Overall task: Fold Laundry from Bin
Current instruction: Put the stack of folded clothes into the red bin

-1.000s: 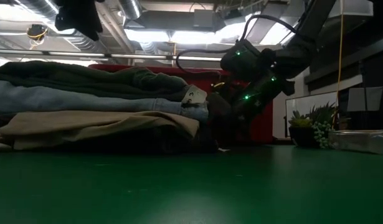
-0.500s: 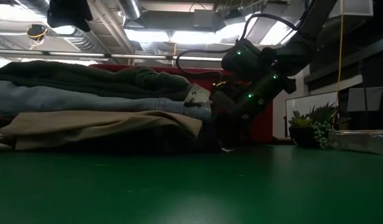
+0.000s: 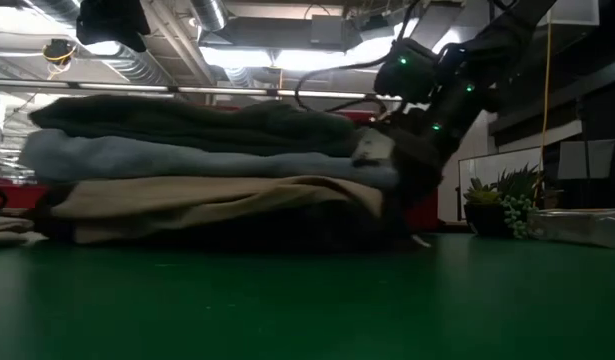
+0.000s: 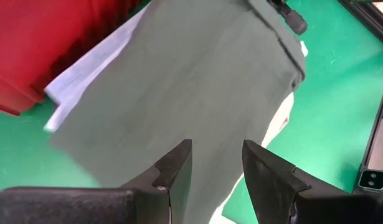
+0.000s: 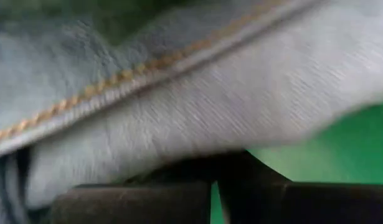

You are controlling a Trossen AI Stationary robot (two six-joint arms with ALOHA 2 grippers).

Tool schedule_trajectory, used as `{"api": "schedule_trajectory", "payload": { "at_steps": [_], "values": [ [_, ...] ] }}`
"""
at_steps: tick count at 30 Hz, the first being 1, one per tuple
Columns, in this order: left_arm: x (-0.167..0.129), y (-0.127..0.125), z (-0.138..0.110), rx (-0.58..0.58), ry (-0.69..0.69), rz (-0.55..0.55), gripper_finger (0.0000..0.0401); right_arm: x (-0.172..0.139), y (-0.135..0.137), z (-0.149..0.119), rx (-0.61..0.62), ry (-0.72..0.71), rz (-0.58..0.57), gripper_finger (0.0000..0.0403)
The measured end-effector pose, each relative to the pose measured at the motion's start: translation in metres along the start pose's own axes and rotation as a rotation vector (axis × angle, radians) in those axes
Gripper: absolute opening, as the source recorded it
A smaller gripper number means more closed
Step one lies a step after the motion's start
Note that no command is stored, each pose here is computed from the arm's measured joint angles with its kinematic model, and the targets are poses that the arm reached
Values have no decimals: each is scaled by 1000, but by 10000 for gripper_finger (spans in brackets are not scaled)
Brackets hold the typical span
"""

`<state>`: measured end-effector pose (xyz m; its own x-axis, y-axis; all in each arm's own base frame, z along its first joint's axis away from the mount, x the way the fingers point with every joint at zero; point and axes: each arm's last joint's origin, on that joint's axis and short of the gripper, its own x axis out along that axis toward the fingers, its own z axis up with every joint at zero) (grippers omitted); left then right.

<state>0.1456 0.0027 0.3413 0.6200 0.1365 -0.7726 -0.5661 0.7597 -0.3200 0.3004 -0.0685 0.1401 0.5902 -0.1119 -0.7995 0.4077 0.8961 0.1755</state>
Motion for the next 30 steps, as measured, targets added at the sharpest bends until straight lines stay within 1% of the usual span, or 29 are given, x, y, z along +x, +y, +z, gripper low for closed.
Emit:
{"api": "schedule_trajectory", "payload": {
  "at_steps": [3,6,10,13,16,20,23,30],
  "values": [
    [0,0,0,0,1,1,135,-4,1,-9,-40,88,-25,4],
    [0,0,0,-1,2,2,135,-5,1,-18,-53,187,-54,5],
    [0,0,0,-4,2,2,135,-8,-1,-22,-87,237,-76,6],
    [2,0,0,-70,17,-2,135,-11,-2,-24,-117,260,-78,6],
    [10,3,-9,-125,112,-3,135,-17,-2,-26,-150,287,-79,7],
    [29,13,-29,-193,276,58,135,-25,-3,-28,-177,320,-81,7],
    [47,22,-45,-235,343,88,135,-28,-3,-29,-181,328,-82,7],
    [94,36,-73,-271,327,49,135,-28,-3,-28,-180,326,-81,7]
  ]
}}
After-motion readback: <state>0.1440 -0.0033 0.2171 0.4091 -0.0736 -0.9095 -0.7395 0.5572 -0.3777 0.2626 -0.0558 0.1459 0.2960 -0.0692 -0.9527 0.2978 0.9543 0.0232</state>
